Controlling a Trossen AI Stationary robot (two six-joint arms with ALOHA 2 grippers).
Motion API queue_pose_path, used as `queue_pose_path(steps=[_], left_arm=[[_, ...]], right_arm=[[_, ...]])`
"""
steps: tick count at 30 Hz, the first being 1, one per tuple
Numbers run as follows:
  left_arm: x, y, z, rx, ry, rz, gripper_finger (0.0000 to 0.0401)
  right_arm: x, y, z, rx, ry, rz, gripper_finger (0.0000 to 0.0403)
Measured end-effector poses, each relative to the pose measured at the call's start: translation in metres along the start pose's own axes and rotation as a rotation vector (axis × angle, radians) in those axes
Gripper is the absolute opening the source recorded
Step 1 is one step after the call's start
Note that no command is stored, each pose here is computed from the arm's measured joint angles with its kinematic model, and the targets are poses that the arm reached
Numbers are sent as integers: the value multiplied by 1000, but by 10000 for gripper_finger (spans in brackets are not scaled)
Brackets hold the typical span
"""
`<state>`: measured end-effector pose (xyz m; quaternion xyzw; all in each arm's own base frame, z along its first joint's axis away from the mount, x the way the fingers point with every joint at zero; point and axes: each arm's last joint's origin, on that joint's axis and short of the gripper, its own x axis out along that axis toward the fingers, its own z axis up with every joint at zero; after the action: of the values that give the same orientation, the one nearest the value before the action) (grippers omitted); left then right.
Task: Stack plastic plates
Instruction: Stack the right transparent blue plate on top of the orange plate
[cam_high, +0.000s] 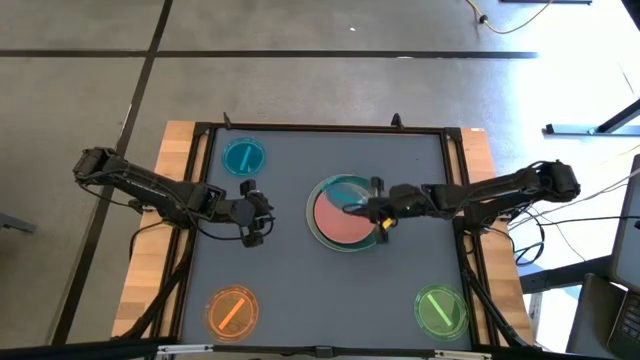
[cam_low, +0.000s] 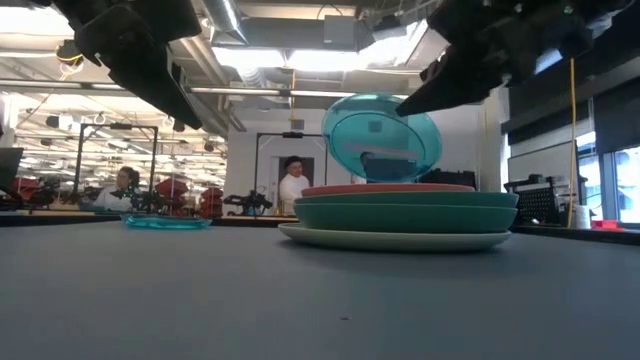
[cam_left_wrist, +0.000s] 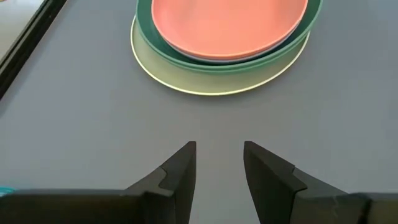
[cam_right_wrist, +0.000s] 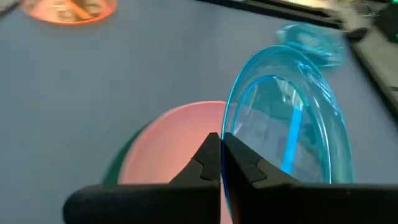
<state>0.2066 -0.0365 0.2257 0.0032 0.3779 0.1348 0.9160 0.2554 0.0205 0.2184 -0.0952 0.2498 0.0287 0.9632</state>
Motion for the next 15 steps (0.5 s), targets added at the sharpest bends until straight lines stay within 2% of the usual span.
queue_pose_path(steps=[4, 8, 12, 15], left_arm=[[0, 1, 1, 27, -8, 0, 127], [1, 1, 4, 54, -37, -2, 127], [2, 3, 6, 70, -47, 6, 127], [3, 7, 7, 80, -44, 18, 127]], right_arm=[[1, 9, 0, 29, -6, 86, 1], [9, 10, -2, 87, -1, 117, 1], [23, 12, -13, 110, 65, 101, 1], [31, 12, -17, 138, 78, 34, 1]])
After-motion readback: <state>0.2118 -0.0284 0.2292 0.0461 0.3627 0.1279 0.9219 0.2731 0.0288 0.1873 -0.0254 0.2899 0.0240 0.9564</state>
